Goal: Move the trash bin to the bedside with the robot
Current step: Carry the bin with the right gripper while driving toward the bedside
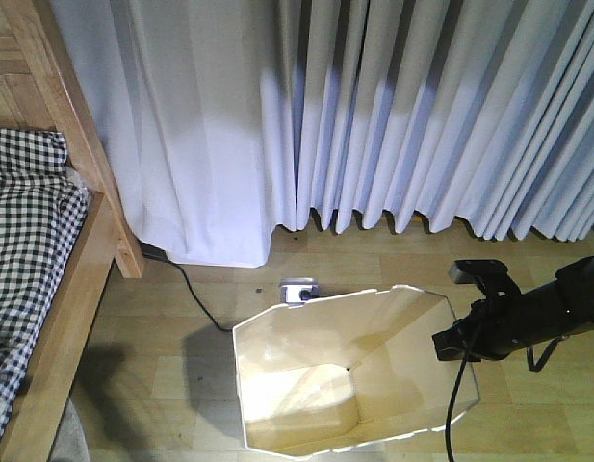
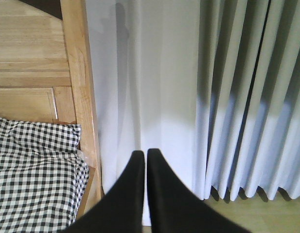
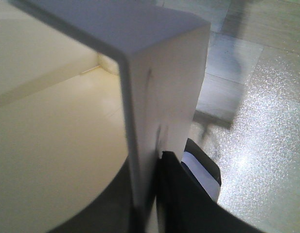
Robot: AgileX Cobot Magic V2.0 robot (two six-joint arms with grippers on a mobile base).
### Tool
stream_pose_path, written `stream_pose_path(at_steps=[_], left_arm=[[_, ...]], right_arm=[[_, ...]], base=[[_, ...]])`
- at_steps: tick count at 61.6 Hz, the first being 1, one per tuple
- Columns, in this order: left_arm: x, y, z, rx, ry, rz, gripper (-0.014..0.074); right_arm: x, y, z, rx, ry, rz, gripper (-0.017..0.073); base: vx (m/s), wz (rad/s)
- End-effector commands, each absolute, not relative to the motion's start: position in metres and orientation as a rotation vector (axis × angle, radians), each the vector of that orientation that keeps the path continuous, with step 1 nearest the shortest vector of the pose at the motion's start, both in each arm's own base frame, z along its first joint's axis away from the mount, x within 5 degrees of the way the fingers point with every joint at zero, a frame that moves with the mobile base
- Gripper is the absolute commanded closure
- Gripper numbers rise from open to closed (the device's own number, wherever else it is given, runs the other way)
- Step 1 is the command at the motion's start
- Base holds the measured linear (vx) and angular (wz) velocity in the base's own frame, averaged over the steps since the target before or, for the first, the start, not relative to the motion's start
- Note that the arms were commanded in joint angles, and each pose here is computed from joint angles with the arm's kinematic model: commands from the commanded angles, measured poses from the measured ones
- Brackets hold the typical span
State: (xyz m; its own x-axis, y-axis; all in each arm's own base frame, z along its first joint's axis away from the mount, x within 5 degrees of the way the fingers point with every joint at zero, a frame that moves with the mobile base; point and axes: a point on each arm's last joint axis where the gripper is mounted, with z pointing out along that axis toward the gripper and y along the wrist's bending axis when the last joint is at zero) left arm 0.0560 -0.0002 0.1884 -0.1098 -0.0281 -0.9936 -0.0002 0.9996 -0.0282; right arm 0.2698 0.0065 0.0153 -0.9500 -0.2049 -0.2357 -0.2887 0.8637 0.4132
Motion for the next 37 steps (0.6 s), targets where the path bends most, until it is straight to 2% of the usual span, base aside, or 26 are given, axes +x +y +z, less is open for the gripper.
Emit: stream_pose_path(at_steps=[1,37], left_arm=[[0.0562,-0.0004,0.1899,-0.030,1.608,-0.038,0.0600],[0.0562,-0.0004,0.1899,-0.030,1.608,-0.038,0.0600]], right_arm=[[0.2777,0.0203,0.0445,-0.363,2.700,0.928,0.0563],[0.2777,0.0203,0.0445,-0.363,2.700,0.928,0.0563]], base=[[0.10,0.00],[0.06,0.00]])
